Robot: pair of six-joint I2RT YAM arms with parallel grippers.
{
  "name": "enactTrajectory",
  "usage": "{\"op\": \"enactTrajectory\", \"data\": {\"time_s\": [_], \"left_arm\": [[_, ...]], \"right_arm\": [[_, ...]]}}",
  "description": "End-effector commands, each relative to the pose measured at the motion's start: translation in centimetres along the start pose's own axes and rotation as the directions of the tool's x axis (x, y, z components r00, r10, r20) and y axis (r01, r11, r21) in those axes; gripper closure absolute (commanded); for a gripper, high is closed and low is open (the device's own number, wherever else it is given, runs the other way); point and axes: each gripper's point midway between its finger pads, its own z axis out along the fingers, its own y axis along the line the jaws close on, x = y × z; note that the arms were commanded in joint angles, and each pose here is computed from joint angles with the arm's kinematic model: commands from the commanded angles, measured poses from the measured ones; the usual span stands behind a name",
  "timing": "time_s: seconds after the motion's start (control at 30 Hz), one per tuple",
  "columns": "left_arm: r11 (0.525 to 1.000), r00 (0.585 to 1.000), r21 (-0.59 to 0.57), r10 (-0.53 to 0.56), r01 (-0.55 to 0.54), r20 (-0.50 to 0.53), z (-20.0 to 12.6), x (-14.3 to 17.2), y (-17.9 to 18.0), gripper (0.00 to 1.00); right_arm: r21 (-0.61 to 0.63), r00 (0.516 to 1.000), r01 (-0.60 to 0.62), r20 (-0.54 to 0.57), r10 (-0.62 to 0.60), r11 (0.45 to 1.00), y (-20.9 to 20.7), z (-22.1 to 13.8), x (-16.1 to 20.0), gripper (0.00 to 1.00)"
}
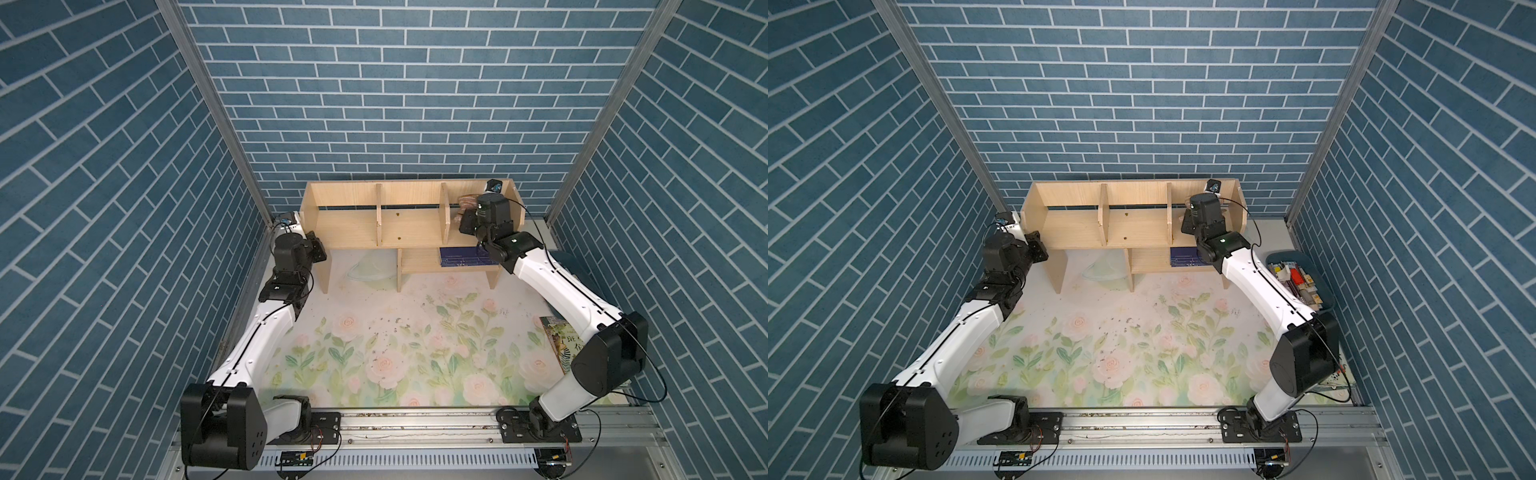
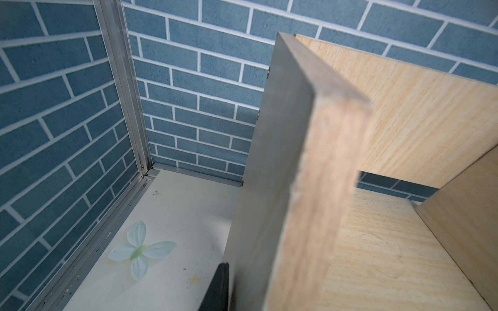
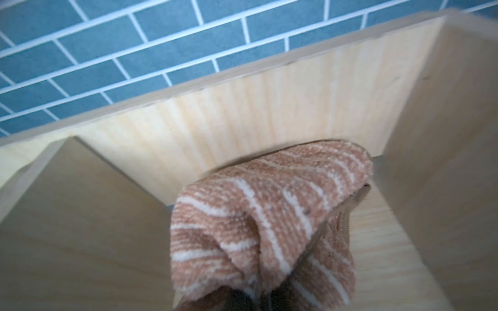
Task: Wipe the bookshelf clean with a cloth
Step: Hold the shelf at the center of the board.
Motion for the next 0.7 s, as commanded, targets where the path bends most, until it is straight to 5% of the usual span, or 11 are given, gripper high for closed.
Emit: {"op": "enactTrajectory", "data": {"time_s": [0.0,0.2,0.4,0.67], "left_arm": [[0.995,0.996,0.058,-0.084,0.086,-0.030,0.1,0.6,-1.6,1.00],[0.994,0.996,0.060,-0.088,0.090,-0.035,0.2,0.8,-1.6,1.00],[0.994,0.996,0.060,-0.086,0.087,-0.033,0.1,0.7,-1.6,1.00],[0.995,0.996,0.059,-0.083,0.084,-0.031,0.1,0.6,-1.6,1.00]], "right_arm": [[-0.081,0.999,0.037,0.008,-0.036,0.996,2.3,-0.8,0.7,1.00],[0.051,0.994,0.088,-0.068,-0.084,0.995,-2.1,-3.3,4.6,1.00],[0.267,0.994,0.104,-0.063,-0.091,0.958,-7.8,-4.8,2.0,1.00],[0.144,0.997,0.066,0.026,-0.070,0.987,-3.4,-2.5,-3.7,1.00]]}}
